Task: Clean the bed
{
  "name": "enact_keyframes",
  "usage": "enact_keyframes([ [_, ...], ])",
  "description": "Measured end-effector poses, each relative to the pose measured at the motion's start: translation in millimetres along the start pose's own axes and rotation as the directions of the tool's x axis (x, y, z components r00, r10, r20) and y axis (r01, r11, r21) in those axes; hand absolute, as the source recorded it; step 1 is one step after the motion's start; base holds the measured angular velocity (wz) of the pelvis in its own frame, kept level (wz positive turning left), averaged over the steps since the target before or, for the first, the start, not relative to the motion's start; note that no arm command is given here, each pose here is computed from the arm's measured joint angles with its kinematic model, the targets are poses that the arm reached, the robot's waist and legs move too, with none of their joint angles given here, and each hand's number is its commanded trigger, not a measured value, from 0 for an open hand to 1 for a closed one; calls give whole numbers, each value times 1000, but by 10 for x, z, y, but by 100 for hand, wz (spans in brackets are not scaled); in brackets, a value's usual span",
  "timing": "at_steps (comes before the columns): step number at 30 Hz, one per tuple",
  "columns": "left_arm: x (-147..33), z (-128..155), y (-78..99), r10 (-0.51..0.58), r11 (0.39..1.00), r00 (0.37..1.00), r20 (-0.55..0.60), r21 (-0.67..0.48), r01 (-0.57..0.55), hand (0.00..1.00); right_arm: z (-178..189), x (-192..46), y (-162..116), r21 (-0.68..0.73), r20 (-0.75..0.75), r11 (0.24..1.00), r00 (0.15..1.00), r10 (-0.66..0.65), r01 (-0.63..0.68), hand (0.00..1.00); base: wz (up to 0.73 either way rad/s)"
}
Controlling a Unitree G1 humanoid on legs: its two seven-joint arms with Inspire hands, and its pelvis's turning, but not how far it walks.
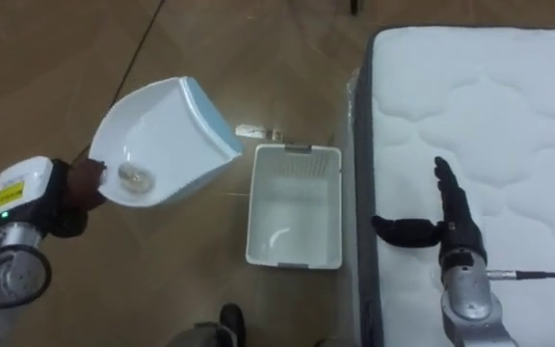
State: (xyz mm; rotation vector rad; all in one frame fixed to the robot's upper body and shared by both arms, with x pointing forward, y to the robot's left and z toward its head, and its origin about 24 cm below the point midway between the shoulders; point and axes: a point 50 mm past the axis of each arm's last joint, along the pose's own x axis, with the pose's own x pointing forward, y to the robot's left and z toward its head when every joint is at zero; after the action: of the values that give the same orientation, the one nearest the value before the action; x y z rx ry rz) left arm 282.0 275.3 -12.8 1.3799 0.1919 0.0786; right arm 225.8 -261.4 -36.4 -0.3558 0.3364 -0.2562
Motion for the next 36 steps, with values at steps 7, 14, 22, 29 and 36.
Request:
enact_keyframes([
  [7,119,99,79,-9,990,998,67,143,-1,100,33,6,90,-36,33,999,999,39,-38,0,-6],
  [14,204,244,115,-63,947,984,165,321,7,100,126,41,130,-68,84,994,992,90,-84,0,11],
  [22,256,202,219,-119,874,974,194,485,10,100,237,49,159,-56,134,992,984,119,-112,0,-8],
  [29,272,142,264,-151,799,972,179,602,14,100,370,90,141,-61,192,991,973,126,-116,0,-7],
  [36,315,135,309,-193,764,969,154,643,50,100,478,138,121,-65,233,991,964,128,-116,0,-11],
])
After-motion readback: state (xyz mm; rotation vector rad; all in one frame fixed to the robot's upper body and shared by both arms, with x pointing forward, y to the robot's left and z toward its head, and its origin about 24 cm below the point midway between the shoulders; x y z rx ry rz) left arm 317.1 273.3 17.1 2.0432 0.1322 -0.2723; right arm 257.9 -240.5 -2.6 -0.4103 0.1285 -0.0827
